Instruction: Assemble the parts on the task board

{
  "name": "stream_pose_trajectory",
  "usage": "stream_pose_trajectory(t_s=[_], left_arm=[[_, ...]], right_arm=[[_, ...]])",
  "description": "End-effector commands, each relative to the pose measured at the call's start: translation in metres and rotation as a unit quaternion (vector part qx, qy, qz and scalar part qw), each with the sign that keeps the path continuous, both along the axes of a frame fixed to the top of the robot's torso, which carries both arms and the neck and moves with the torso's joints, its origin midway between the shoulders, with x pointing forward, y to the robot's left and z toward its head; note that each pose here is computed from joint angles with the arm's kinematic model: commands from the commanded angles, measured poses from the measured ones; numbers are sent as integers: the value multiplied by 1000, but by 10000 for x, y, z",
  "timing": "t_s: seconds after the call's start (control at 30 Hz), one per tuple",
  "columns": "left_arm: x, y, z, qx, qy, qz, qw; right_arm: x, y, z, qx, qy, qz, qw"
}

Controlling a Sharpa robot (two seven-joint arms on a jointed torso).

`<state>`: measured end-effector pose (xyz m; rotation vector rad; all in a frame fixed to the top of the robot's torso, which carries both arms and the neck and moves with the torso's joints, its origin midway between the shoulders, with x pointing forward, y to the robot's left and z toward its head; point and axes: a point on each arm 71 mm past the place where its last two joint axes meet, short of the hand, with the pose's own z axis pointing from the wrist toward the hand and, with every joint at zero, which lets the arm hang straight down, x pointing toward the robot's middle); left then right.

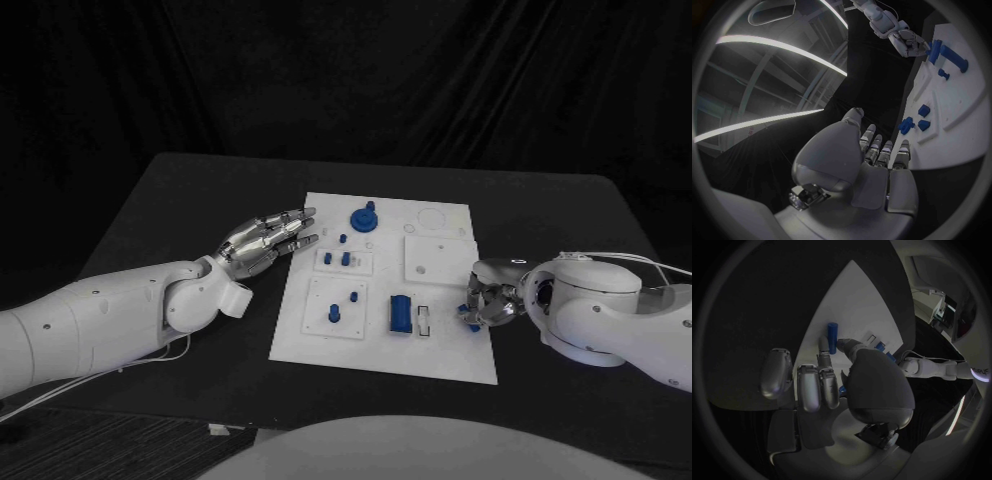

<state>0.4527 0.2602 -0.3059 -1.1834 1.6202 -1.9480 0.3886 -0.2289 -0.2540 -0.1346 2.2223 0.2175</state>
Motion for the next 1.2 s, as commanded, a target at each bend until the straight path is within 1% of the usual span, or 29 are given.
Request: stream_pose_trajectory(t_s=[0.03, 0.1, 0.2, 0.33, 0.47, 0.5, 0.67, 0.77, 0.83, 0.93, 1.2], left_arm=[[-4, -13, 3, -9, 0, -2, 1000], [-5, -11, 1, -8, 0, -2, 1000], [-5, -9, -3, -8, 0, -2, 1000], [-5, -10, -5, -7, 1, -2, 1000], [-5, -12, -7, -7, 1, -2, 1000], [-5, -12, -8, -7, 1, -2, 1000], [-8, -10, -8, -6, 2, -2, 1000], [-10, -9, -8, -6, 2, -2, 1000], [-11, -11, -7, -7, 2, -3, 1000], [-11, -14, -7, -7, 2, -3, 1000], [-12, -13, -7, -8, 2, -4, 1000]], right_arm=[[-25, 8, -10, 80, 14, -50, 995], [-31, 8, -4, 103, 18, -64, 992], [-48, 1, 6, 145, 33, -93, 984], [-48, -8, 27, 193, 61, -135, 970], [-33, 25, 41, 236, 96, -171, 952], [-32, 34, 39, 241, 102, -176, 949], [-23, 103, 1, 272, 147, -210, 927], [-15, 127, -26, 279, 164, -225, 919], [-12, 130, -51, 278, 173, -237, 915], [-17, 116, -88, 271, 182, -251, 911], [-37, 101, -163, 263, 189, -266, 908]])
